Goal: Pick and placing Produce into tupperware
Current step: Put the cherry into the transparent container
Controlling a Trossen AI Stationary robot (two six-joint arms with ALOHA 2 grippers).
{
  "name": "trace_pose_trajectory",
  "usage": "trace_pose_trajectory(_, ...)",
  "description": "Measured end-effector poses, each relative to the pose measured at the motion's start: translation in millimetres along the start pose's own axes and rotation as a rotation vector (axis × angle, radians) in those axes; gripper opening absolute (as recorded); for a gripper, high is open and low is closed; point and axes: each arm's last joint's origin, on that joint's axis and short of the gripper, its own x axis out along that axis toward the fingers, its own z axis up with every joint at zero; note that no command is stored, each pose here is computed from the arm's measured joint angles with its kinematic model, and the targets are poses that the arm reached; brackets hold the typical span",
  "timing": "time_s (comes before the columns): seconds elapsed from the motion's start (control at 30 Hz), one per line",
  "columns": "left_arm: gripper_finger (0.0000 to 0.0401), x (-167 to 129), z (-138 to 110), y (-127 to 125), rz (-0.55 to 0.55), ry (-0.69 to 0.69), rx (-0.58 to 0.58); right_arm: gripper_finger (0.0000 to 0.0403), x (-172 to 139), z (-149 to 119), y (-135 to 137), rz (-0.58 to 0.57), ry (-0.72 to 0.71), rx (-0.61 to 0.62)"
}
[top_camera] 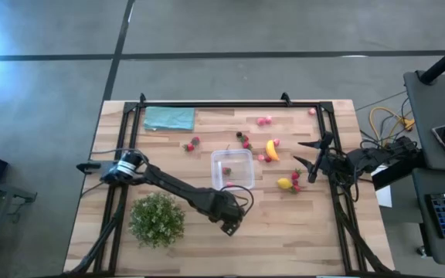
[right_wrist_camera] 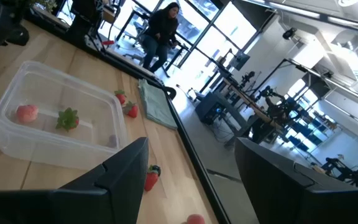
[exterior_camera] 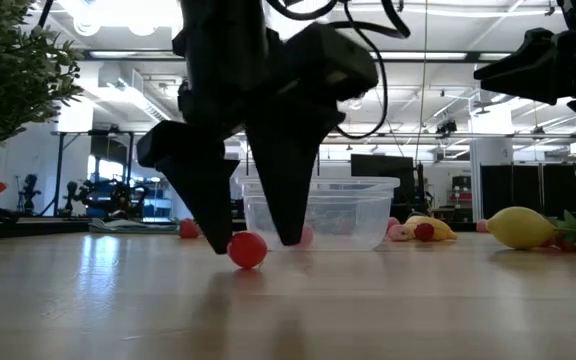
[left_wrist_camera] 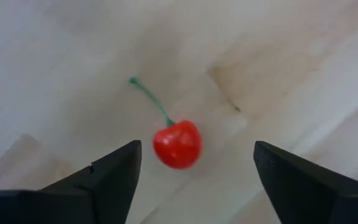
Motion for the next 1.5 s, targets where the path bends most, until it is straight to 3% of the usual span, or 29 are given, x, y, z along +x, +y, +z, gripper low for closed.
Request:
trace_pose_trajectory(0.37, 0.0215, 2.6, -1.5, 3.2, 0.038, -0.034, 0.013, 0.0233, 0.0, 0.0, 0.0, 0.000, 0.000, 0.000)
trace_pose_trajectory(0.9, 0.0198, 8.9, -5.5, 9.3, 0.071, -0.018, 0.066, 0.0233, 0.0, -0.1, 0.1, 0.000, 0.000, 0.000)
trace_pose_trajectory(1.23, 0.0122, 9.2, -4.8, 7.8, 0.056, -0.028, 0.072, 0.0233, 0.0, -0.1, 0.1, 0.000, 0.000, 0.000)
trace_pose_trajectory(1.5, 0.0103, 9.2, -3.3, 4.0, 0.017, -0.042, 0.086, 0.0233, 0.0, -0.1, 0.1, 0.000, 0.000, -0.001)
